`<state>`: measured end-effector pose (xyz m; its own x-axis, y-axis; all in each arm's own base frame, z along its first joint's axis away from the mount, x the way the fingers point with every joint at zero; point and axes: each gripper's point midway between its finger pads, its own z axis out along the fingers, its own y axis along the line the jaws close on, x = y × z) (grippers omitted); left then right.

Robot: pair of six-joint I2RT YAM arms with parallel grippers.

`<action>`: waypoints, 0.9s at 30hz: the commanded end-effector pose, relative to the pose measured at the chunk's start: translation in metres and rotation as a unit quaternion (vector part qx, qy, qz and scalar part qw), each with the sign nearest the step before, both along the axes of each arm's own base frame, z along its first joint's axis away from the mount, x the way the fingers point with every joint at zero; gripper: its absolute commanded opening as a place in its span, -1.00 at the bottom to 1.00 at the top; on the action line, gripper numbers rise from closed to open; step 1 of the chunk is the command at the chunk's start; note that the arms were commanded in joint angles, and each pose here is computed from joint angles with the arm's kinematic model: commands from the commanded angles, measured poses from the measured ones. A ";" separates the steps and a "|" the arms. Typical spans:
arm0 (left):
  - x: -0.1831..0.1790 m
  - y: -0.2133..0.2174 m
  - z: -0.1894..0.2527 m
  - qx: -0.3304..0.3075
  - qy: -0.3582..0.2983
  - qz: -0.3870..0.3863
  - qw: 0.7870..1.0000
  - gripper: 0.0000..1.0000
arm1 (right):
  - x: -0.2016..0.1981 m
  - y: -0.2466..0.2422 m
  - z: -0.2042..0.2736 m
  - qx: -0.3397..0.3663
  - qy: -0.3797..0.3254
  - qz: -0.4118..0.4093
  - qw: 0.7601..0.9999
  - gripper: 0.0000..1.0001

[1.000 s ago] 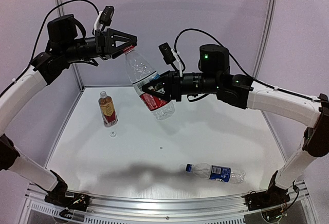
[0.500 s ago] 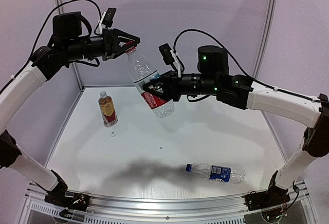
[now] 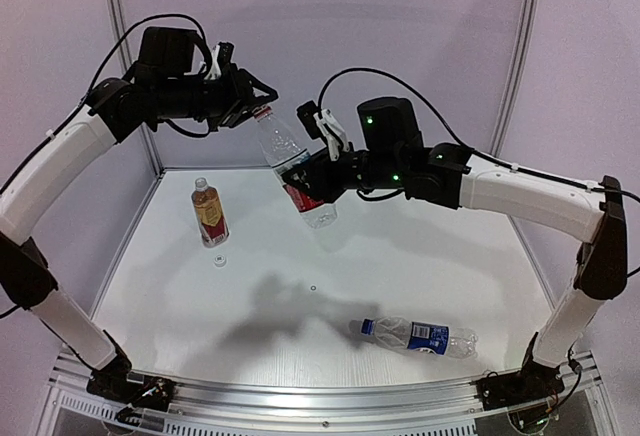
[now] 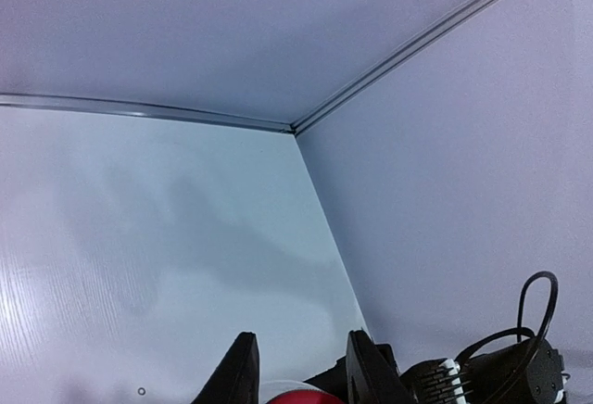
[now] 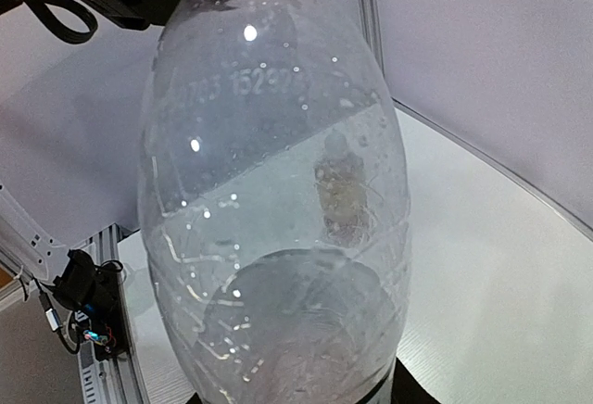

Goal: Unscrew the bottle caps

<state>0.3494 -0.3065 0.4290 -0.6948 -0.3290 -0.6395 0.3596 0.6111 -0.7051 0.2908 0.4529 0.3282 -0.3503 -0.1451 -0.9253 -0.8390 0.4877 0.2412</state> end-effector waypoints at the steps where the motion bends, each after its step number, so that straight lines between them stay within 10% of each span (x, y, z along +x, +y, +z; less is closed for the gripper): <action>1: -0.022 -0.018 -0.003 0.001 0.029 -0.030 0.999 -0.38 | 0.011 -0.005 -0.008 -0.007 -0.002 -0.031 0.999 -0.24; 27: -0.003 0.012 0.006 -0.023 0.047 0.018 0.998 -0.29 | -0.008 -0.026 -0.014 -0.001 -0.004 -0.029 1.000 -0.25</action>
<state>0.3526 -0.3058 0.4269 -0.7365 -0.3598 -0.5728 0.2908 0.5962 -0.7483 0.2840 0.4360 0.3117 -0.3422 -0.1345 -0.9299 -0.8249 0.5170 0.2287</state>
